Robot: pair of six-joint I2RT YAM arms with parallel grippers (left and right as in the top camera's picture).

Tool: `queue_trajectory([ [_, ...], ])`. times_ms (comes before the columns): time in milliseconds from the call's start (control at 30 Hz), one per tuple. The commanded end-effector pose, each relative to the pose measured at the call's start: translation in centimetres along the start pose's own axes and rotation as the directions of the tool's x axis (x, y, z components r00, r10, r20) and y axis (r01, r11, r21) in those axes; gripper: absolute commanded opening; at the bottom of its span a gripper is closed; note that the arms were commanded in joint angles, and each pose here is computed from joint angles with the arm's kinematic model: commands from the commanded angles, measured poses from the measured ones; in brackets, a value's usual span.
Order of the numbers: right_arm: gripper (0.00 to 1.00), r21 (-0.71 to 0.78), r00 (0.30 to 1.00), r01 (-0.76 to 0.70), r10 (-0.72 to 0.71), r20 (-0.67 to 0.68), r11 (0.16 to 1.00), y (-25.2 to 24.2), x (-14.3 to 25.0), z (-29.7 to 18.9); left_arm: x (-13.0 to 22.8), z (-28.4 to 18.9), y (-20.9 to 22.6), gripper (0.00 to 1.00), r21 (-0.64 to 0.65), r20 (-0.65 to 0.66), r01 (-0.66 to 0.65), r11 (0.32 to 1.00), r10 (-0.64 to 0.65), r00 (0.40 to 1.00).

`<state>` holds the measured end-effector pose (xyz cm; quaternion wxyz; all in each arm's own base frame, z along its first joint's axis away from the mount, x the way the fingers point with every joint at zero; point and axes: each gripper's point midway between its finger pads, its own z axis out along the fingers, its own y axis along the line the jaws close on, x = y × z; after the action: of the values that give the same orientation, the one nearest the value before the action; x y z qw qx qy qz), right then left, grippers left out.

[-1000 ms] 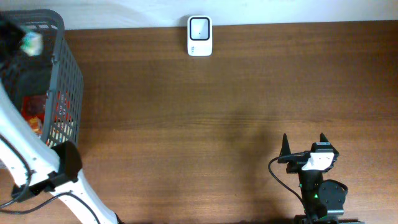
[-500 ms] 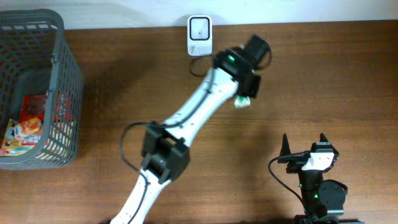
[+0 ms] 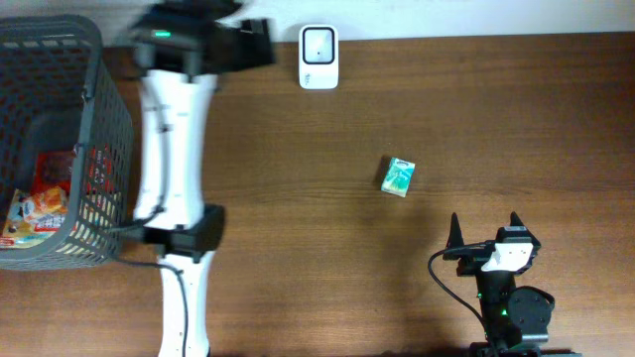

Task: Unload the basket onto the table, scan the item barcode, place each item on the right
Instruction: 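Grasp the green tissue pack with the left gripper, place it mid-table, then pick the orange Kleenex pack from the basket, place beside green pack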

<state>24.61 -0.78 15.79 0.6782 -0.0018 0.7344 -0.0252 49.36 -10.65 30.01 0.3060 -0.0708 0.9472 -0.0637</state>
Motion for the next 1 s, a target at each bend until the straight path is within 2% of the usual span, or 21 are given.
queue_trajectory([
  [0, 0.99, -0.004, 1.0, 0.007, -0.007, -0.005, 1.0, 0.1, 0.3, 0.0, -4.1, -9.3, 12.3, 0.99, -0.099, 0.205, 0.225, 0.969, -0.201, 0.958],
  [67, 0.99, -0.004, 1.0, 0.007, -0.007, -0.005, 1.0, 0.1, 0.4, 0.0, -4.6, -13.1, 20.4, 1.0, -0.18, 0.298, 0.351, 0.919, -0.289, 0.91],
  [100, 0.99, -0.004, 1.0, 0.007, -0.007, -0.005, 1.0, 0.1, 0.4, 0.0, -3.9, -14.0, 25.5, 1.0, -0.242, 0.305, 0.391, 0.888, -0.313, 0.9],
  [167, 0.99, -0.004, 1.0, 0.007, -0.007, -0.005, 1.0, 0.1, 0.3, 0.0, -2.6, -13.8, 29.7, 1.0, -0.284, 0.281, 0.461, 0.84, -0.387, 0.878],
  [200, 0.99, -0.004, 1.0, 0.007, -0.007, -0.005, 1.0, 0.1, 0.4, 0.0, -0.2, -12.5, 33.8, 0.99, -0.35, 0.226, 0.533, 0.77, -0.483, 0.846],
  [233, 0.99, -0.004, 1.0, 0.007, -0.007, -0.005, 1.0, 0.1, 0.4, 0.0, 2.4, -11.0, 37.0, 0.99, -0.42, 0.193, 0.618, 0.664, -0.601, 0.776],
  [300, 0.99, -0.004, 1.0, 0.007, -0.007, -0.005, 1.0, 0.1, 0.3, 0.0, 7.3, -7.2, 41.7, 0.97, -0.522, 0.122, 0.675, 0.522, -0.737, 0.664],
  [400, 0.99, -0.005, 1.0, 0.007, -0.007, -0.005, 1.0, 0.1, 0.4, 0.0, 12.7, -0.9, 44.1, 0.96, -0.592, 0.022, 0.658, 0.466, -0.806, 0.592],
  [433, 0.99, -0.004, 1.0, 0.007, -0.007, -0.005, 1.0, 0.1, 0.3, 0.0, 14.7, 0.8, 44.5, 0.94, -0.624, 0.036, 0.67, 0.402, -0.842, 0.539],
  [467, 0.99, -0.004, 1.0, 0.007, -0.007, -0.005, 1.0, 0.1, 0.3, 0.0, 16.1, 2.4, 44.8, 0.91, -0.633, 0.036, 0.677, 0.376, -0.859, 0.511],
  [533, 0.99, -0.004, 1.0, 0.007, -0.007, -0.005, 1.0, 0.1, 0.4, 0.0, 17.5, 4.2, 45.0, 0.85, -0.637, 0.031, 0.676, 0.371, -0.863, 0.503],
  [600, 0.99, -0.005, 1.0, 0.007, -0.007, -0.005, 1.0, 0.1, 0.3, 0.0, 18.0, 5.7, 45.0, 0.73, -0.616, 0.025, 0.691, 0.378, -0.867, 0.497],
  [633, 0.99, -0.004, 1.0, 0.007, -0.007, -0.005, 1.0, 0.1, 0.3, 0.0, 18.1, 6.2, 44.8, 0.58, -0.6, 0.018, 0.702, 0.384, -0.871, 0.492],
  [667, 0.99, -0.005, 1.0, 0.007, -0.007, -0.005, 1.0, 0.1, 0.3, 0.0, 18.0, 6.3, 44.8, 0.36, -0.597, 0.018, 0.703, 0.385, -0.87, 0.492],
  [733, 0.99, -0.005, 1.0, 0.007, -0.007, -0.005, 1.0, 0.1, 0.3, 0.0, 17.9, 6.3, 44.8, 0.17, -0.596, 0.02, 0.704, 0.386, -0.869, 0.494],
  [767, 0.99, -0.004, 1.0, 0.007, -0.007, -0.005, 1.0, 0.1, 0.3, 0.0, 18.0, 6.3, 44.8, 0.0, -0.596, 0.02, 0.704, 0.386, -0.869, 0.494],
  [867, 0.99, -0.005, 1.0, 0.007, -0.007, -0.005, 1.0, 0.1, 0.4, 0.0, 17.8, 5.7, 44.2, 0.0, -0.588, 0.006, 0.709, 0.39, -0.874, 0.486],
  [967, 0.99, -0.004, 1.0, 0.007, -0.007, -0.005, 1.0, 0.1, 0.4, 0.0, 11.1, 2.4, 41.6, 0.0, -0.364, 0.052, 0.811, 0.458, -0.859, 0.509],
])
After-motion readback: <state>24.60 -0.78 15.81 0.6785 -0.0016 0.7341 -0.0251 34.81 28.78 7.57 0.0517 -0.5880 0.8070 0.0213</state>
